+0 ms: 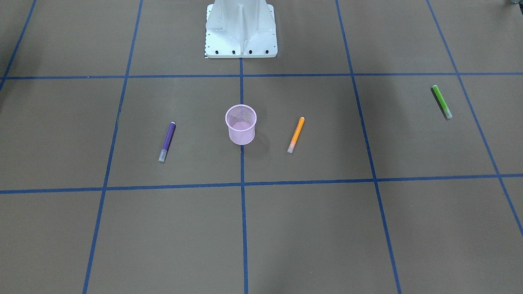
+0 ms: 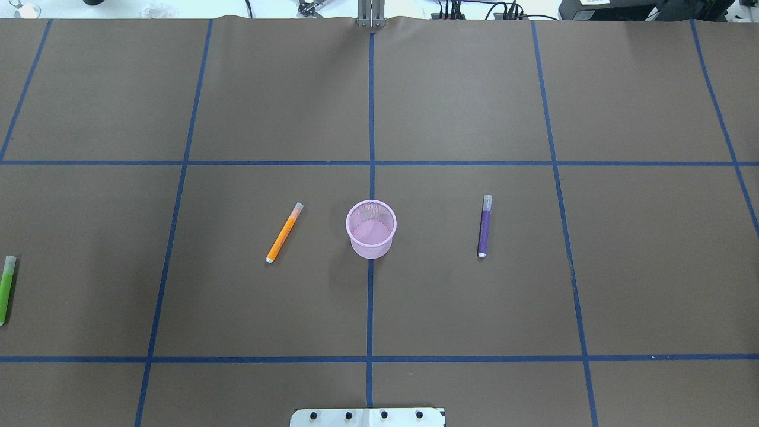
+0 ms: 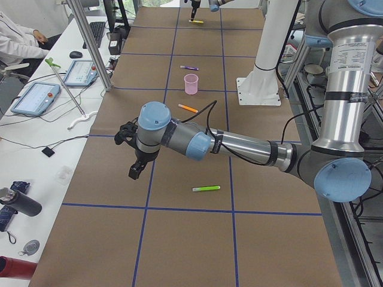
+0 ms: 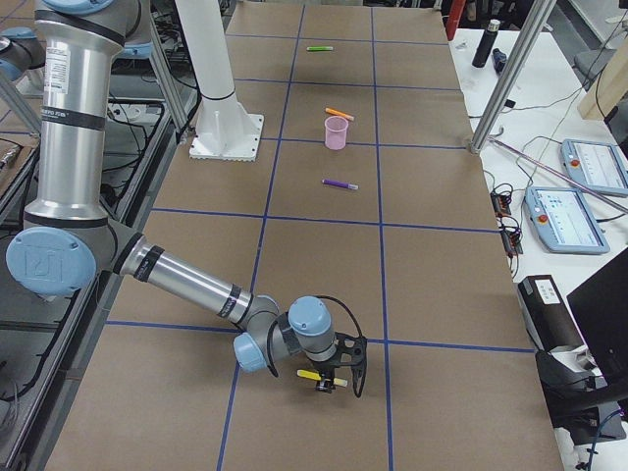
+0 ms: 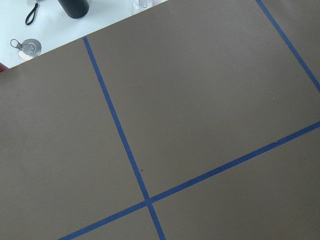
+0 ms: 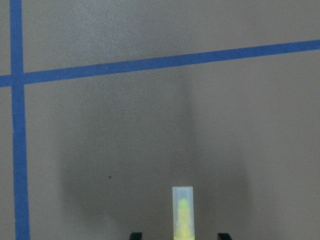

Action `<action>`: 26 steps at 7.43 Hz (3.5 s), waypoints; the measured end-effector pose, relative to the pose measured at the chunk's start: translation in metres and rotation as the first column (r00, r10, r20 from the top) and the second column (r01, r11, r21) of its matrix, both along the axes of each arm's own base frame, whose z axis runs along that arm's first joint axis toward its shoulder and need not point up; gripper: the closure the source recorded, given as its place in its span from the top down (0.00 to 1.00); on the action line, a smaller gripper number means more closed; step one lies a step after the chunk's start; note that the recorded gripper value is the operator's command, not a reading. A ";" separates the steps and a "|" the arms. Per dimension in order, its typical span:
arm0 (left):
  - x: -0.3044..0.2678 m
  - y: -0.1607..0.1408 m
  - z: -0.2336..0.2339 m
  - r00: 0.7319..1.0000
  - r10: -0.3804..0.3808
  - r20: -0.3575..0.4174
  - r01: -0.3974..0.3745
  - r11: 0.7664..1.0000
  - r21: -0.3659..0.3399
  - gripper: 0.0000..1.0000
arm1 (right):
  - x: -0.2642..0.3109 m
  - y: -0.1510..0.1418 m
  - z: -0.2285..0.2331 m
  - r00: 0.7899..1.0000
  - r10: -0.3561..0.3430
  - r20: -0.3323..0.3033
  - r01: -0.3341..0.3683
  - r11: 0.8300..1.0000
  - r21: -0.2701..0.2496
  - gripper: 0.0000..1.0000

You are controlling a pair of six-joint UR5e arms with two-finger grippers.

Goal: Collect pens into pen holder

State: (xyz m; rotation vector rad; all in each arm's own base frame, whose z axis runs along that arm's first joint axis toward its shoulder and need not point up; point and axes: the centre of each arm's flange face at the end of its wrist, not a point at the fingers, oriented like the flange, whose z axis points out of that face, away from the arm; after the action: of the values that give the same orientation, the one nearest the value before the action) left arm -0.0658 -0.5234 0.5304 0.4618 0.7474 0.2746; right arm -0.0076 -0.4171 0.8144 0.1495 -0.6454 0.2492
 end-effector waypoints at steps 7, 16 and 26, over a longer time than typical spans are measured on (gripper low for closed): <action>0.000 0.000 -0.001 1.000 0.000 0.000 0.000 1.000 0.003 1.00 | -0.011 -0.021 0.010 1.000 -0.010 -0.025 0.010 1.000 -0.005 0.10; 0.004 -0.005 -0.015 1.000 0.007 -0.001 -0.007 0.997 0.073 1.00 | -0.032 -0.091 -0.172 0.998 -0.029 0.063 0.005 0.938 0.346 0.00; 0.034 -0.005 -0.018 0.997 -0.040 -0.071 0.046 0.994 0.095 1.00 | -0.378 -0.027 -0.564 0.908 -0.062 0.414 -0.269 0.672 0.690 0.00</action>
State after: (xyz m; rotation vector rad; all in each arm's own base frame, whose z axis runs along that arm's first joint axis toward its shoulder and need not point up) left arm -0.0320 -0.5285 0.5128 0.5809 0.7925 0.2563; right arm -0.3857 -0.4443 0.2503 0.9554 -1.1427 0.1136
